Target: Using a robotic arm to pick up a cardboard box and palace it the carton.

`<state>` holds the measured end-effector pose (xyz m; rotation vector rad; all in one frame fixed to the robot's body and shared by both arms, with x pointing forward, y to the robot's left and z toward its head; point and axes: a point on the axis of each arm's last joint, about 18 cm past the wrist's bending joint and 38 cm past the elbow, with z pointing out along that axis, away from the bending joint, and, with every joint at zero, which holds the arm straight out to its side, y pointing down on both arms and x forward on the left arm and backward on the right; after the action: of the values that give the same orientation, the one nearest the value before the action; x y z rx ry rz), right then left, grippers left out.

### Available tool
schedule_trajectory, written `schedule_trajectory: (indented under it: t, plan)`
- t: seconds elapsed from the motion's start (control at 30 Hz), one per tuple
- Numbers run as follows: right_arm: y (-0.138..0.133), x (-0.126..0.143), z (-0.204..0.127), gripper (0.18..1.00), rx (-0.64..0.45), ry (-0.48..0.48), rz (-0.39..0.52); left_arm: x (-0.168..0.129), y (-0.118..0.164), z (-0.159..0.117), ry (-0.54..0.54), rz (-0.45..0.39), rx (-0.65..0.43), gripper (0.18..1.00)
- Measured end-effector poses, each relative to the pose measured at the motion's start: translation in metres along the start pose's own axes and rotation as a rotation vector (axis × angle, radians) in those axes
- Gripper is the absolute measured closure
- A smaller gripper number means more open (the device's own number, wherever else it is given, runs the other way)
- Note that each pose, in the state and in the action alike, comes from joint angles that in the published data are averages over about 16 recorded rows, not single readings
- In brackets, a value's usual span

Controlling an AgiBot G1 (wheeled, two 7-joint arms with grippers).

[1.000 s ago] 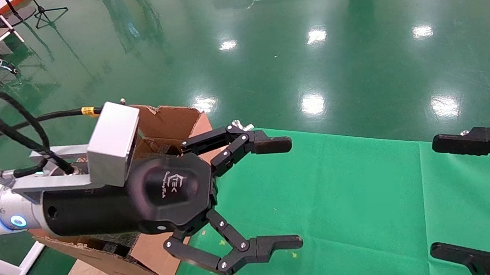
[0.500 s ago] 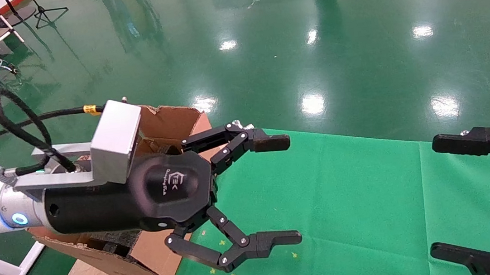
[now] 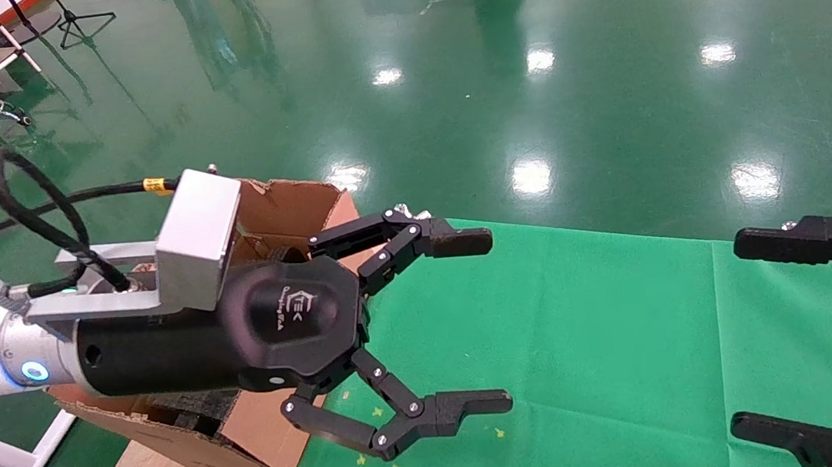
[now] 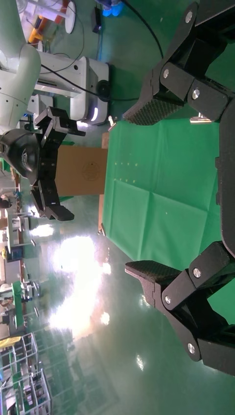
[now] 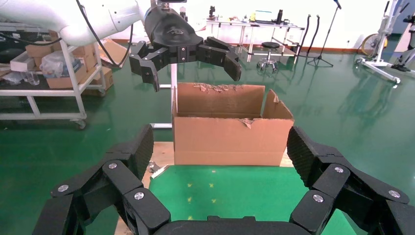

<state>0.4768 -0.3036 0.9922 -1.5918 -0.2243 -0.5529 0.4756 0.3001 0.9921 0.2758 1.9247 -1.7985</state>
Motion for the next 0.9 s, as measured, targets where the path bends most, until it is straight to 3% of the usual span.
schedule_trajectory:
  t: [0.9]
  plan:
    - [0.0000, 0.0000, 0.0000, 0.178, 0.000, 0.000, 0.000, -0.0004, 0.0001, -0.0002, -0.001, 0.000, -0.001, 0.184]
